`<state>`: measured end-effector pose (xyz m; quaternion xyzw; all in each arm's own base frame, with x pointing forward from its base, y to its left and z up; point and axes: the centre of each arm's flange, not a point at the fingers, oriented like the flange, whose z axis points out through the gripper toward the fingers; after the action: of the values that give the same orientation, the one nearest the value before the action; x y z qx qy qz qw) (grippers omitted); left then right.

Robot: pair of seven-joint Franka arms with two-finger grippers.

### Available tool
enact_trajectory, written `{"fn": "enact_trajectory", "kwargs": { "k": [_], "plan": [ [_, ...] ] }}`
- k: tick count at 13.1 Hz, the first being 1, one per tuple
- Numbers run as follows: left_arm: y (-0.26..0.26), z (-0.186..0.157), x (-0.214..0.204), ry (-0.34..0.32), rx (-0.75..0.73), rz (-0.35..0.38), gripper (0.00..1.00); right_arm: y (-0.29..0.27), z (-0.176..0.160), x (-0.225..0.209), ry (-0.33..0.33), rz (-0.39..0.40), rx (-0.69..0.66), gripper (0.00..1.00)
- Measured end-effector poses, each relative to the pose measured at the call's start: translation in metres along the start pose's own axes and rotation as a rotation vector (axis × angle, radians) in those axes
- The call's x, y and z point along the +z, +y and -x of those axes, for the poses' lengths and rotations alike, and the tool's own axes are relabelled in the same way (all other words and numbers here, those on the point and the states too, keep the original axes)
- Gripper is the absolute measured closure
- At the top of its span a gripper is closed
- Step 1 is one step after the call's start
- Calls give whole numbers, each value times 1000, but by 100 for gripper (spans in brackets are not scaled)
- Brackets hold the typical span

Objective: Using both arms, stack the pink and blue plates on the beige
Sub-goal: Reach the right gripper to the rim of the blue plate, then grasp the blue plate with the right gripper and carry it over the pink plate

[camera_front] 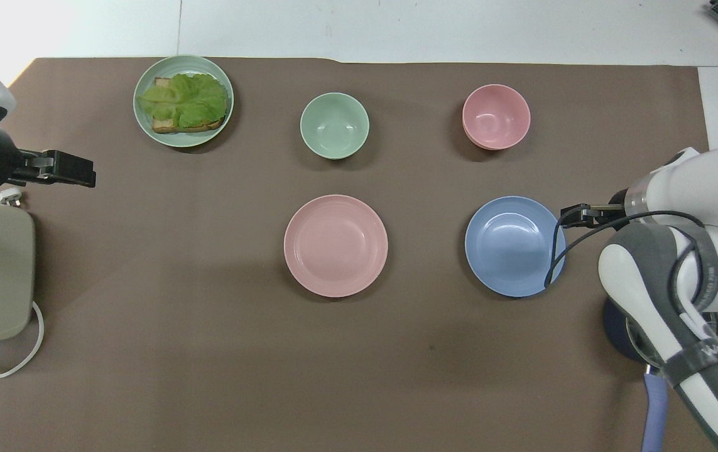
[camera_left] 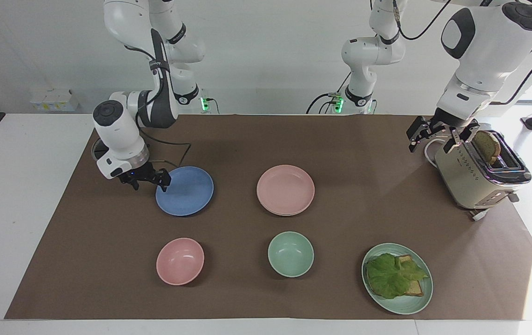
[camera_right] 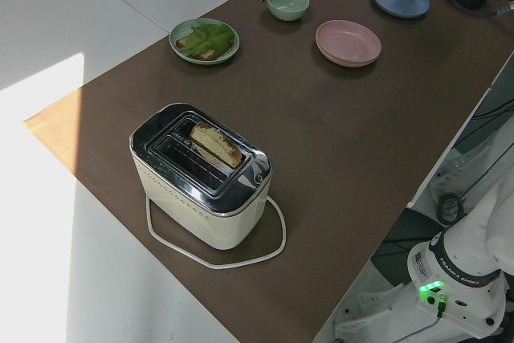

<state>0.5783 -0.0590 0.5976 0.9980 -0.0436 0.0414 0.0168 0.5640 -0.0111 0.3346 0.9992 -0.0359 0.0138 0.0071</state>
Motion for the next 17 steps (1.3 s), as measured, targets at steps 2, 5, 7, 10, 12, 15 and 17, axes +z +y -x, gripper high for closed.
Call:
{"fn": "enact_trajectory", "kwargs": {
  "k": [2,5,7,10,12,15,17],
  "plan": [
    [0,0,0,0,0,0,0,0,9,19,12,-2,-1,0],
    [0,0,0,0,0,0,0,0,16,34,15,-4,-1,9],
    [0,0,0,0,0,0,0,1,16,34,15,-4,0,21],
    [0,0,0,0,0,0,0,2,15,34,15,-23,23,54],
    [0,0,0,0,0,0,0,1,14,33,16,-46,49,80],
    [0,0,0,0,0,0,0,1,11,24,32,-58,35,93],
    [0,0,0,0,0,0,0,-2,9,18,22,-101,43,93]
  ]
}}
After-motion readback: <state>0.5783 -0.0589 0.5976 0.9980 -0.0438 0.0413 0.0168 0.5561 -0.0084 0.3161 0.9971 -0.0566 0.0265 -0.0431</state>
